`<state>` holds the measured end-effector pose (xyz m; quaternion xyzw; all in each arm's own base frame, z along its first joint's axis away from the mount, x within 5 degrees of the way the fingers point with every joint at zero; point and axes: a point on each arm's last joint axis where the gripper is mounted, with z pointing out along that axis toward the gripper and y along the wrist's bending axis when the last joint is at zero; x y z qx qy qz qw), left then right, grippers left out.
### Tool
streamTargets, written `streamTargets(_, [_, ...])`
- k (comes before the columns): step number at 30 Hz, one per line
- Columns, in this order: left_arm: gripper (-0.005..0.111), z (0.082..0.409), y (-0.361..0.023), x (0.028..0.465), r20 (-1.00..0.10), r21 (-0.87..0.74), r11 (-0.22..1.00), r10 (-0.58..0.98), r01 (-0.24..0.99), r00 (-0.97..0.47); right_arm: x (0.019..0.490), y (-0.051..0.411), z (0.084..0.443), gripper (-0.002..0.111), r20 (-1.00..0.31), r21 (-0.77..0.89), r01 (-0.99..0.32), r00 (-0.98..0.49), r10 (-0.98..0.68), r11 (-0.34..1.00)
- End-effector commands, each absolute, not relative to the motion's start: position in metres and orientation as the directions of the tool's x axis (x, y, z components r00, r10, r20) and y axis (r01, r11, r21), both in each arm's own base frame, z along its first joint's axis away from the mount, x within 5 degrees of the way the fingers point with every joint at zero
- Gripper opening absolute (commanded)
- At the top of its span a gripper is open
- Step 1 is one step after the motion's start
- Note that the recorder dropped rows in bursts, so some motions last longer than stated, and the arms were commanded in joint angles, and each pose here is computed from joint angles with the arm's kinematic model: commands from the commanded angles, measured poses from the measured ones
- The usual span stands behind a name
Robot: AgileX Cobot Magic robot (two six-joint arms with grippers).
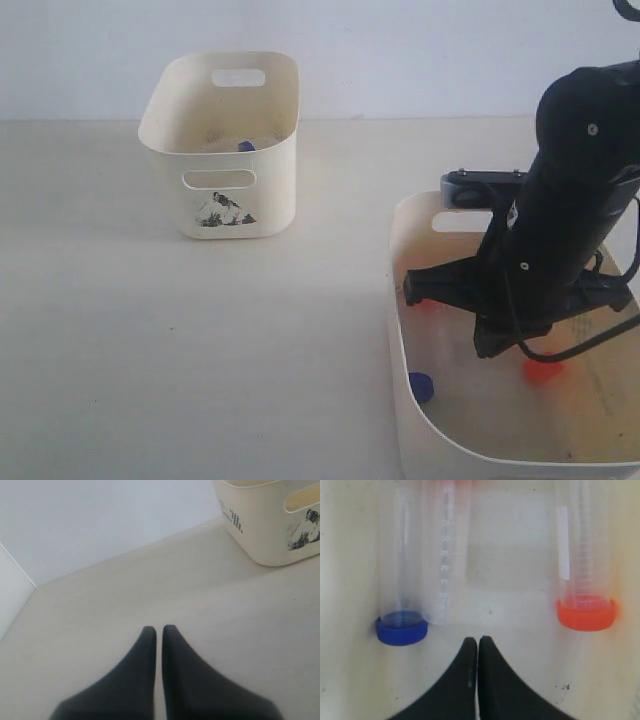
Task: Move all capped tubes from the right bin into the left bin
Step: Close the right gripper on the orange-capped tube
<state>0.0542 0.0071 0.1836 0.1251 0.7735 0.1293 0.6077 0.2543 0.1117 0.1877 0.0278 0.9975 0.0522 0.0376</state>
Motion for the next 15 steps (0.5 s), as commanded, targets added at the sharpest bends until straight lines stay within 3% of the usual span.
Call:
streamTargets(1, [0.004,0.185,0.007,0.054,-0.913,0.341,0.939,0.340,0.039,-0.223,0.251,0.108,0.171,0.000,-0.067,0.095,0.054,-0.996,0.061,0.994])
streamTargets(9, [0.004,0.185,0.007,0.054,-0.913,0.341,0.939,0.340,0.039,-0.223,0.255,0.110,0.173,0.003,-0.125,0.121,0.023,-0.991,0.039,0.992])
streamTargets(12, [0.004,0.185,0.007,0.054,-0.913,0.341,0.939,0.340,0.039,-0.223,0.257,0.111,0.173,0.014,-0.147,0.128,0.017,-0.989,0.036,0.992])
streamTargets(15, [0.004,0.185,0.007,0.054,-0.913,0.341,0.939,0.340,0.039,-0.223,0.261,0.112,0.174,0.034,-0.184,0.142,0.009,-0.982,0.035,0.990])
